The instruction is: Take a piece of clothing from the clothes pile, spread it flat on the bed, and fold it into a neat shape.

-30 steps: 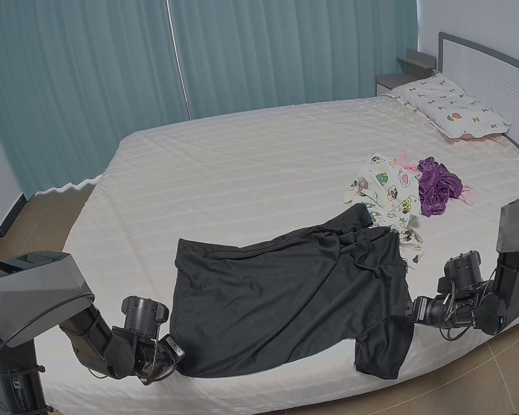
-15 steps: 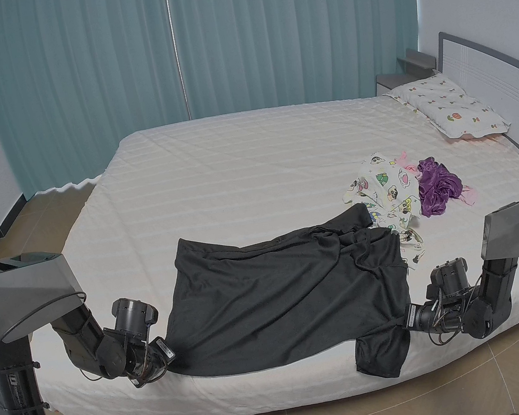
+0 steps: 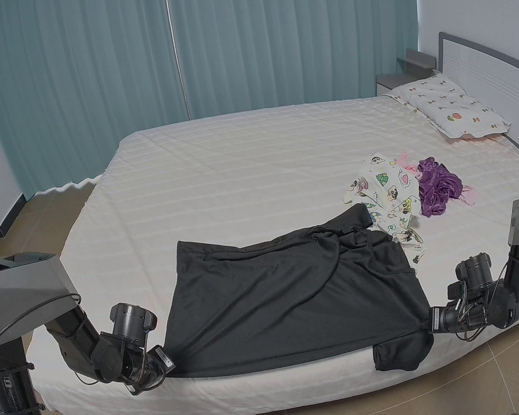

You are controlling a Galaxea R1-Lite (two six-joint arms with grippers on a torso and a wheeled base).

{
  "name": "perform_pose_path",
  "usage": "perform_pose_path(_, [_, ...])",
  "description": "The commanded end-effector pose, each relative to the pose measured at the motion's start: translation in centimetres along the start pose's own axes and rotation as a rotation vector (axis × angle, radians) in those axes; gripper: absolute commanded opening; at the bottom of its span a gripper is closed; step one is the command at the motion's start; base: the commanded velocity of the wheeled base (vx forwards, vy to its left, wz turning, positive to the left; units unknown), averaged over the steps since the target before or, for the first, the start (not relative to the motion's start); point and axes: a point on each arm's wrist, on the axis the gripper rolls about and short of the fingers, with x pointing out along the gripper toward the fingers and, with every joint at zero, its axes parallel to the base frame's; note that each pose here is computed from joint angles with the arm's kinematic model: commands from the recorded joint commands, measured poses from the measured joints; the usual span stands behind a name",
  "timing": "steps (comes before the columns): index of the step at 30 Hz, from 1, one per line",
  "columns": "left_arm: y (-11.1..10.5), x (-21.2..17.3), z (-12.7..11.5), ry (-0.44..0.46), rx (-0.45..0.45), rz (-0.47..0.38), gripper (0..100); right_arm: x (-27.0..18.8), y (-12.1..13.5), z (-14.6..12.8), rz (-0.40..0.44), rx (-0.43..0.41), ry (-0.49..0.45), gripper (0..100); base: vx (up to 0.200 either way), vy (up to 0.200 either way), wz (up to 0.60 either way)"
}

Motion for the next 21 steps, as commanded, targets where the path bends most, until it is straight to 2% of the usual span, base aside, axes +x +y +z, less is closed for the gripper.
perform_pose_path(1, [0.2,-0.4,-0.5,0.025,0.033,0.021,0,-1.4,-0.1,0.9,0.006,-0.004,-0.035,0,0.0,0.0,0.0])
perform_pose_path(11, [0.0,-0.6,-2.2,0.08,0.088,0.056,0,0.5,-0.4,0.7,-0.009,-0.037,-0.002,0,0.0,0.0,0.0])
perform_pose_path(12, [0.0,-0.6,-2.3,0.083,0.09,0.06,100,0.8,-0.4,0.5,-0.013,-0.035,0.016,0,0.0,0.0,0.0])
perform_pose_path(13, [0.0,-0.6,-2.2,0.082,0.089,0.06,100,0.9,-0.5,0.5,-0.014,-0.034,0.02,0,0.0,0.0,0.0])
perform_pose_path(14, [-0.2,-0.6,-2.1,0.076,0.086,0.054,100,1.0,-0.4,0.7,-0.013,-0.034,0.017,100,0.0,0.0,0.0])
perform_pose_path(20, [-0.8,-0.7,-1.3,0.05,0.055,0.026,100,0.9,0.0,2.0,0.011,-0.005,-0.04,100,0.0,0.0,0.0])
perform_pose_path(21, [-1.1,-1.1,-0.5,0.024,0.024,0.0,100,-0.1,0.5,3.0,0.028,0.029,-0.084,100,0.0,0.0,0.0])
